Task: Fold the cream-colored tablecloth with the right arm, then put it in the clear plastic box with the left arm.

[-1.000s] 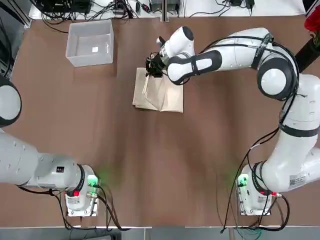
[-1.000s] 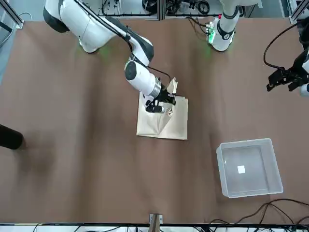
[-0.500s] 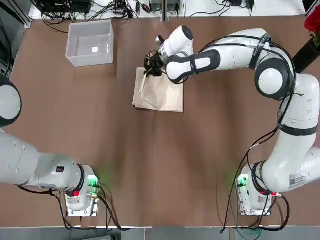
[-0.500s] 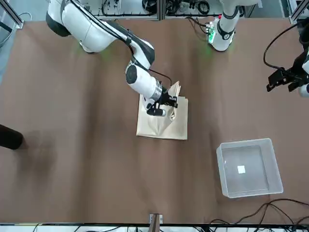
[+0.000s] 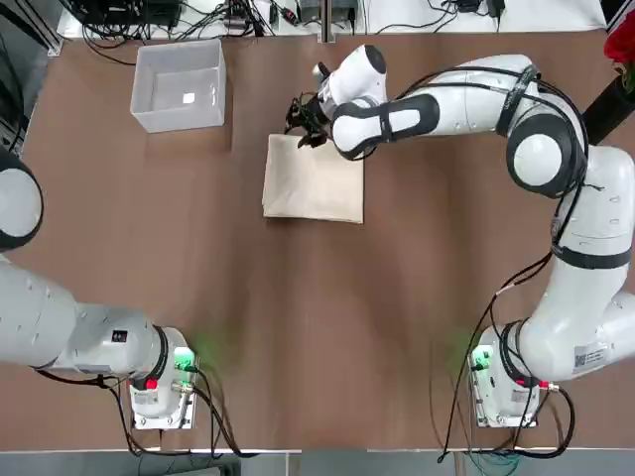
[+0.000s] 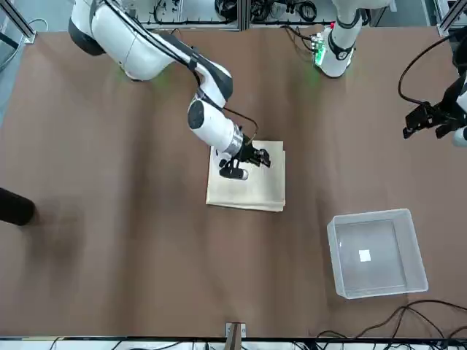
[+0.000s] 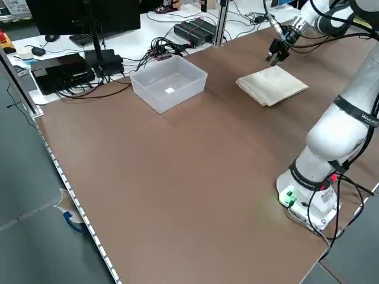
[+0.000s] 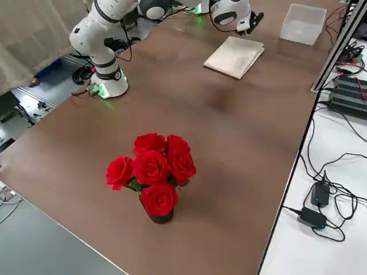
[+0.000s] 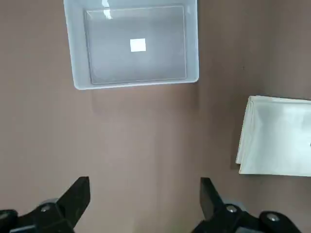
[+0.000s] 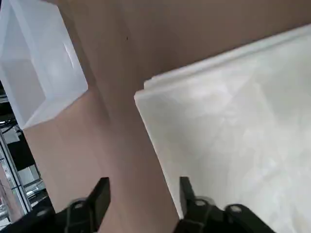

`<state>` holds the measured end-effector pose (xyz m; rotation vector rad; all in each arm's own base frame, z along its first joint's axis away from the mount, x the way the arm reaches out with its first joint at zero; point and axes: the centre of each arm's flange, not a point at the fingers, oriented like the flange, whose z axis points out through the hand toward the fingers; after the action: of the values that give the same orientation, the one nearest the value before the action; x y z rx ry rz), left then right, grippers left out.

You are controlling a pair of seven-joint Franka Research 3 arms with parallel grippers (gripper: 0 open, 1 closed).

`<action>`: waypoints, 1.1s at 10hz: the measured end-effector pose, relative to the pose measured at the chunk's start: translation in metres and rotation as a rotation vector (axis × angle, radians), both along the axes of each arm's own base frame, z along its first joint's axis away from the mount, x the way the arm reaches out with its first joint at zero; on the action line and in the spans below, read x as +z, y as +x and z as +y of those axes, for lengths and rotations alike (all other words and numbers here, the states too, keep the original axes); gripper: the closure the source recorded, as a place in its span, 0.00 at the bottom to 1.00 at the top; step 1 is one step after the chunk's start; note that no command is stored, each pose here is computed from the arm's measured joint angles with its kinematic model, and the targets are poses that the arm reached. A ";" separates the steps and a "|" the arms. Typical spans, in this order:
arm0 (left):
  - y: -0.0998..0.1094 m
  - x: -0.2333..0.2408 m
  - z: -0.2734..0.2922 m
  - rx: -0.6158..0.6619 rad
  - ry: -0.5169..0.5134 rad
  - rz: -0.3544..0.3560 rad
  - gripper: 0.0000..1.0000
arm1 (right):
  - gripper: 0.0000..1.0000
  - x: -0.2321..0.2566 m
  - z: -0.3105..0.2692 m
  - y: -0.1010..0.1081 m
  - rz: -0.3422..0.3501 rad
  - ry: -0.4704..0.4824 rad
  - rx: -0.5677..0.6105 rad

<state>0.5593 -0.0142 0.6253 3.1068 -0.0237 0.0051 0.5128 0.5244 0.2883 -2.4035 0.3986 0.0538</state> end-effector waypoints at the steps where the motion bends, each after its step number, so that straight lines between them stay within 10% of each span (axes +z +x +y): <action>1: 0.000 0.000 -0.008 -0.014 0.000 0.001 0.00 | 0.15 0.007 -0.007 0.007 -0.004 -0.010 -0.003; 2: -0.001 -0.001 -0.017 -0.031 0.000 0.003 0.00 | 0.00 0.021 -0.016 0.012 -0.004 -0.039 0.008; 11: 0.027 -0.095 -0.064 -0.152 -0.171 0.171 0.00 | 0.00 0.173 -0.277 0.091 -0.190 -0.519 0.029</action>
<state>0.5864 -0.0779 0.5302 2.9144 -0.2404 -0.2492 0.6040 0.2475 0.4614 -2.8909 0.3151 -0.2983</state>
